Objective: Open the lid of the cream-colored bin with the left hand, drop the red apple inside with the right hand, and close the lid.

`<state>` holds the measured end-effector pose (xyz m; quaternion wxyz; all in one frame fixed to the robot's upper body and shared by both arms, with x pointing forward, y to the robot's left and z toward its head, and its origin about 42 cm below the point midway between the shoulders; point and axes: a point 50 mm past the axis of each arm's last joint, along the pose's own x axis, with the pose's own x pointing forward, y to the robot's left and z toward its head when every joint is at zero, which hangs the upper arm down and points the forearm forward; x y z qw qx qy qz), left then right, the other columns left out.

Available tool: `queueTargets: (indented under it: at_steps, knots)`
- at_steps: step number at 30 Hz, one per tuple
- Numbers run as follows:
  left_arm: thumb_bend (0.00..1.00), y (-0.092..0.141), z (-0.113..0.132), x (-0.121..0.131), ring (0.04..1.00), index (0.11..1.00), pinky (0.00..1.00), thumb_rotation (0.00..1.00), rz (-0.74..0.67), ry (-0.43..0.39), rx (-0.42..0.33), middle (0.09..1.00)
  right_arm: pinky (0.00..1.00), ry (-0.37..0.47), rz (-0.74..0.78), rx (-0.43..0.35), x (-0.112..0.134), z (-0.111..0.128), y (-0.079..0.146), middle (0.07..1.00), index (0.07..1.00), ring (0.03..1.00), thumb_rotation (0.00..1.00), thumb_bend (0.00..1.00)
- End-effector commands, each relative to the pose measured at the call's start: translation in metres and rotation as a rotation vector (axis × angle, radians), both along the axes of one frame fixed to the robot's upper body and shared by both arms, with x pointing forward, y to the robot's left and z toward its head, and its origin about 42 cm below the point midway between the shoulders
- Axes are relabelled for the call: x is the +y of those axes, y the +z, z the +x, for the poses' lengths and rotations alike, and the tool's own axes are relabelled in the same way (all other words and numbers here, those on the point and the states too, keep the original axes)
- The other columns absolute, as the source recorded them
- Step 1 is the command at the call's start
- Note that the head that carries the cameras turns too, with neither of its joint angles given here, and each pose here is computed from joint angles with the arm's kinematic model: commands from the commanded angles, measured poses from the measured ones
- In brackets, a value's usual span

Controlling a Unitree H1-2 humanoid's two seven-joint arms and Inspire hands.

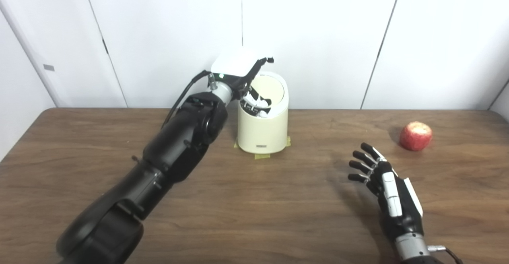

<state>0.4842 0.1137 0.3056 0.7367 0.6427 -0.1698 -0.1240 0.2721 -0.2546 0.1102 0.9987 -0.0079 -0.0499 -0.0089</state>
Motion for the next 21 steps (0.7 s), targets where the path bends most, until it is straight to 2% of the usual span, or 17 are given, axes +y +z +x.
queueTargets:
  at_steps: [1,4,7,11,16,21]
  knots:
    - [0.90,0.039,-0.002,0.007,0.777,0.860,0.65,0.00,-0.034,0.007,-0.067,0.828,0.67,-0.015,0.023,0.113,-0.001,-0.023,-0.031,0.829,0.870,0.791,0.97,0.52]
    - [0.89,0.055,-0.013,0.011,0.785,0.845,0.65,0.00,-0.102,-0.007,-0.066,0.827,0.67,-0.017,0.019,0.115,-0.001,-0.023,-0.030,0.832,0.870,0.793,0.98,0.51]
    - [0.89,0.067,-0.022,0.015,0.771,0.834,0.61,0.00,-0.146,-0.011,-0.063,0.816,0.67,-0.017,0.023,0.117,0.000,-0.023,-0.030,0.831,0.868,0.794,0.97,0.51]
    - [0.85,0.080,-0.034,0.024,0.705,0.821,0.57,0.00,-0.224,-0.013,-0.077,0.772,0.66,-0.016,0.015,0.116,0.000,-0.022,-0.030,0.828,0.868,0.789,0.97,0.52]
    - [0.70,0.082,-0.046,0.040,0.720,0.808,0.61,0.08,-0.304,-0.008,-0.114,0.755,0.66,-0.016,0.004,0.121,0.000,-0.021,-0.030,0.829,0.871,0.788,0.98,0.51]
    - [0.65,0.073,-0.057,0.056,0.760,0.808,0.66,0.06,-0.329,-0.002,-0.118,0.764,0.66,-0.019,0.009,0.126,0.000,-0.021,-0.030,0.830,0.873,0.790,0.97,0.51]
